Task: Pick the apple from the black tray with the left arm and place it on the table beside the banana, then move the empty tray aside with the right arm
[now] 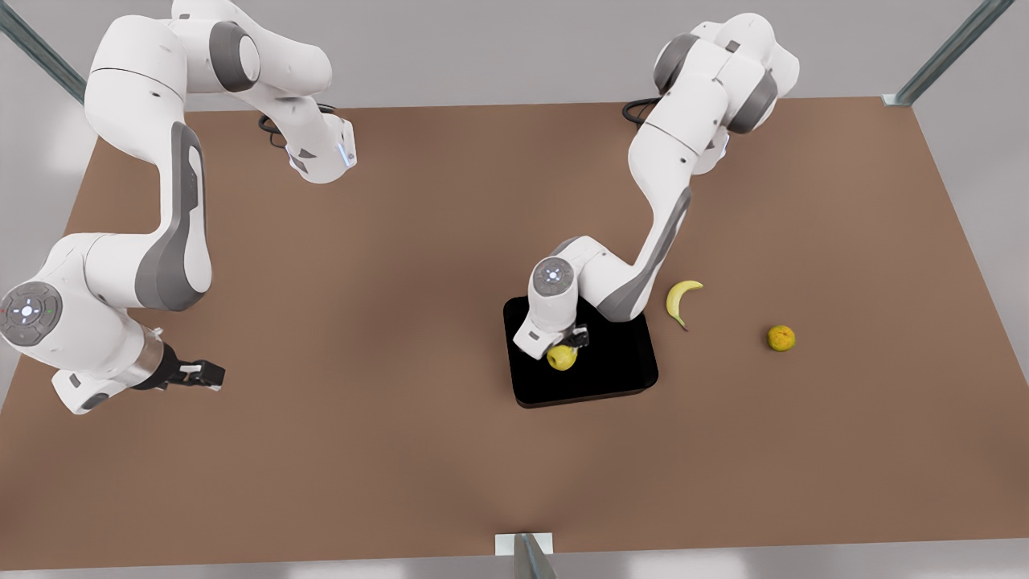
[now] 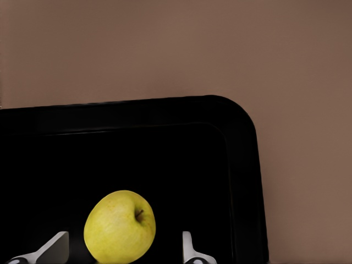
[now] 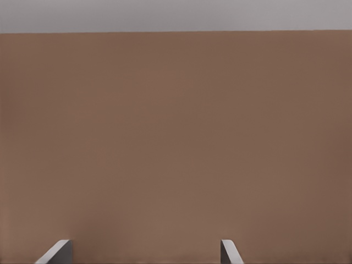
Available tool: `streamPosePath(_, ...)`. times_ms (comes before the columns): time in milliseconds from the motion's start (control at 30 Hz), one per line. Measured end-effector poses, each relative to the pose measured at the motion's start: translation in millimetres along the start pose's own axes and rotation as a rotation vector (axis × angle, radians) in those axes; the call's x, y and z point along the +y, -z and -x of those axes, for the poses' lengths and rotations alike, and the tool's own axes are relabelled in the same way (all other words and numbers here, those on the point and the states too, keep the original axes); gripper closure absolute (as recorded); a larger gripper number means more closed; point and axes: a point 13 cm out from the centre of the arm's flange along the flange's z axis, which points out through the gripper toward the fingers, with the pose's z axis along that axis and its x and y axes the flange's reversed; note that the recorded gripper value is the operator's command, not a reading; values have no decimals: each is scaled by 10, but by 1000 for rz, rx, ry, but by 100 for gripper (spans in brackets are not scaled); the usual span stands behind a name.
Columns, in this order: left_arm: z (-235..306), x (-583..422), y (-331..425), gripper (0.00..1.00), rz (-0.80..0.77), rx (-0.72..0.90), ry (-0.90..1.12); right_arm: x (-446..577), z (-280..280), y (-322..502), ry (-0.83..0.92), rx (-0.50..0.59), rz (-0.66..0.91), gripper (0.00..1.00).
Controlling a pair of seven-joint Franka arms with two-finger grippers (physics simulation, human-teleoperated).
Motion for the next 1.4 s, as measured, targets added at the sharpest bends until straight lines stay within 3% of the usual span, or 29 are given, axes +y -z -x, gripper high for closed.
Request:
streamPosePath(1000,-127,208,-637,0,20,-26,88,-28,-3,-66,-22,11,1,0)
streamPosePath(1033,-126,211,-649,3,20,-26,90,-30,-2,-66,-23,11,1,0)
streamPosePath(1067,-123,213,-655,25,19,-26,93,-32,-2,-66,-23,10,1,0)
streamPosePath(1267,-64,232,-540,26,17,-37,109,-50,-1,-66,-26,10,-1,0)
streamPosePath(1400,409,765,376,25,38,-60,177,-51,0,-66,-26,10,-2,0)
